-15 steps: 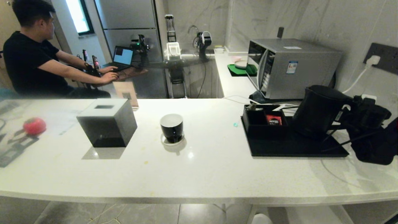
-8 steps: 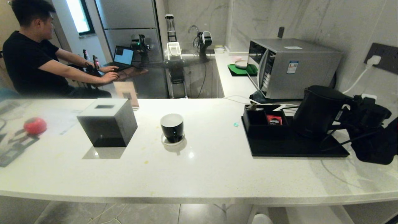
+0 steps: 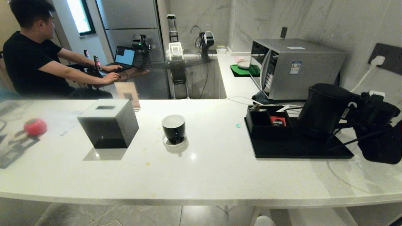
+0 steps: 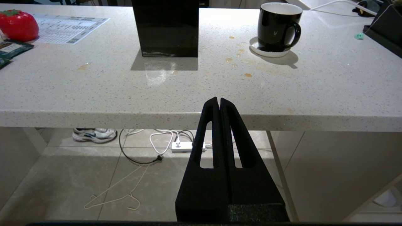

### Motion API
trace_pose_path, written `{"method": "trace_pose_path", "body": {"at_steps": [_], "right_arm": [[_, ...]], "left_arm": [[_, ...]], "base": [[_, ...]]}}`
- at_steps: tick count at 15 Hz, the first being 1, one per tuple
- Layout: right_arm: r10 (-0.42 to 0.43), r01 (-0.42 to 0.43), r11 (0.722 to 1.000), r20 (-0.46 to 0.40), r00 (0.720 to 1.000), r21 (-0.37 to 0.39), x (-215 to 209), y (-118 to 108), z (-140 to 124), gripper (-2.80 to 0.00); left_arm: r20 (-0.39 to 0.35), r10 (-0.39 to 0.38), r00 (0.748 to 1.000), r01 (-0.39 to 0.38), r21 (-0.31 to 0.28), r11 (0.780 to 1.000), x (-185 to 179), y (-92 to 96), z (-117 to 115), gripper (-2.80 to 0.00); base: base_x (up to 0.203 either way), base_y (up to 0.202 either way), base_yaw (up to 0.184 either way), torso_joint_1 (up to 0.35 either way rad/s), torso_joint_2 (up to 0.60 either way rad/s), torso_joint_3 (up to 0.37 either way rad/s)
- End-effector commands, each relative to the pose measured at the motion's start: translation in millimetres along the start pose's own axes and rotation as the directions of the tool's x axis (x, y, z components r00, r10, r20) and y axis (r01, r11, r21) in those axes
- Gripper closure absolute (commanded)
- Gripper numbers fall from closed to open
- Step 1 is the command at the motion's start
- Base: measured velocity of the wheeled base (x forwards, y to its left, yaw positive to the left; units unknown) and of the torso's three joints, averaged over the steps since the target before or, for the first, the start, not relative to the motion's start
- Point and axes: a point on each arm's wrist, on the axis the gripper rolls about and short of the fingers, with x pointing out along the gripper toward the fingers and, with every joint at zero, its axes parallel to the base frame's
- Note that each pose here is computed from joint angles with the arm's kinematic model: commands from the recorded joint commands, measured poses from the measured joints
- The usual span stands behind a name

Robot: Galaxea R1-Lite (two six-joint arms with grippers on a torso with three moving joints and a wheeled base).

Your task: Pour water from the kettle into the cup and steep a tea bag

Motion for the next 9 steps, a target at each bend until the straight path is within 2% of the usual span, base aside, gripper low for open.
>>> {"method": "trace_pose_path", "body": {"at_steps": [1, 9], "right_arm": [[0.002, -0.002, 1.0, 0.03, 1.0, 0.01, -4.2, -0.1, 14.0, 0.0], [0.009, -0.01, 1.0, 0.027, 1.0, 0.016, -28.6, -5.3, 38.6, 0.0]], "left_arm": [[0.0, 0.0, 1.0, 0.0, -0.001, 1.0, 0.0, 0.0, 0.0, 0.0], [0.0, 0.0, 1.0, 0.0, -0.002, 1.0, 0.0, 0.0, 0.0, 0.0]], "base": [[0.0, 0.0, 0.0, 0.0, 0.0, 0.0], [0.0, 0.0, 0.0, 0.0, 0.0, 0.0]]}}
